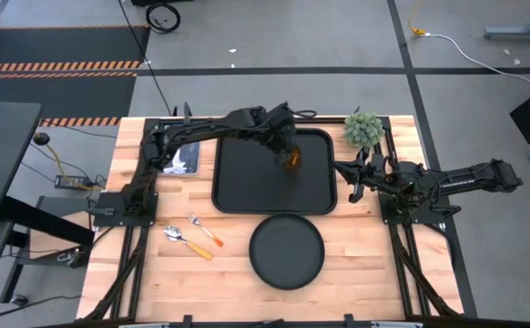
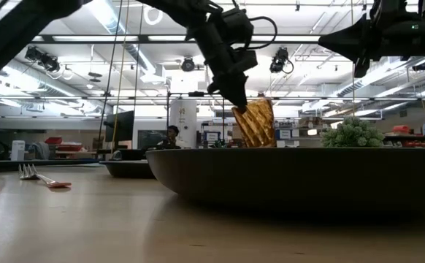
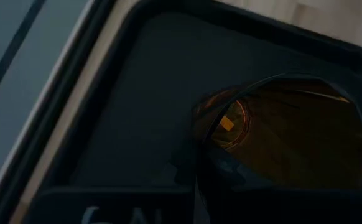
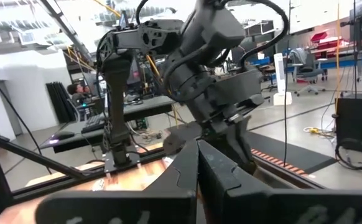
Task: Pick and place plate/cup/fork/spoon on tray
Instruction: Put the brown cup on the black tray
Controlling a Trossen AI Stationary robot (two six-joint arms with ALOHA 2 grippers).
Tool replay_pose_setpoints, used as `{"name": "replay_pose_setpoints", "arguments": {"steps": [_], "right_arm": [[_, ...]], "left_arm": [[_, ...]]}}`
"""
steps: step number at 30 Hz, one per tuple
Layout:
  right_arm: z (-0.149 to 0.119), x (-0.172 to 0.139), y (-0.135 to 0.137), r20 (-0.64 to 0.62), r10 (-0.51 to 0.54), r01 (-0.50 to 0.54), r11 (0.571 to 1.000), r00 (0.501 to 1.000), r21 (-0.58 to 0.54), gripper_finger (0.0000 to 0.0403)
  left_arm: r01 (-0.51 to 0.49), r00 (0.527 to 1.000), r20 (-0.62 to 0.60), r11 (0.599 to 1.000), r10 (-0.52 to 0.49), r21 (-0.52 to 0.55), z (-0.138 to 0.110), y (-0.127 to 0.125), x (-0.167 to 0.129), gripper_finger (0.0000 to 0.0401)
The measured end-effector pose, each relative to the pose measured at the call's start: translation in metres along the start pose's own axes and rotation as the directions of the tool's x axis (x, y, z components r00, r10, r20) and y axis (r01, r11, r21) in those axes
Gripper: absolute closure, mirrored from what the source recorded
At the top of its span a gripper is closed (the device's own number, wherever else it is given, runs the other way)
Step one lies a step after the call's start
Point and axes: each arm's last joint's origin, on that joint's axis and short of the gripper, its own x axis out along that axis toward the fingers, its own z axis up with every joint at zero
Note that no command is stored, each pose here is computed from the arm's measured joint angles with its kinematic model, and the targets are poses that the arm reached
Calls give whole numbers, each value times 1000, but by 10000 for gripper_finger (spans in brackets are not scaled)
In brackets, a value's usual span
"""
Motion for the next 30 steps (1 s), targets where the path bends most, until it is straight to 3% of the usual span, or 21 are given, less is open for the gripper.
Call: {"name": "replay_pose_setpoints", "arguments": {"steps": [10,18,30], "right_arm": [[1,0,0,8,-4,4,1000,1000,-1,392],[3,0,0,34,-2,3,1000,999,-10,392],[3,0,0,35,0,0,1000,999,-7,392]], "left_arm": [[7,1000,9,1000,-7,-26,9,12,36,385],[20,1000,-9,1000,-20,-20,9,9,39,381],[-5,999,33,1000,5,-2,14,11,40,308]]}}
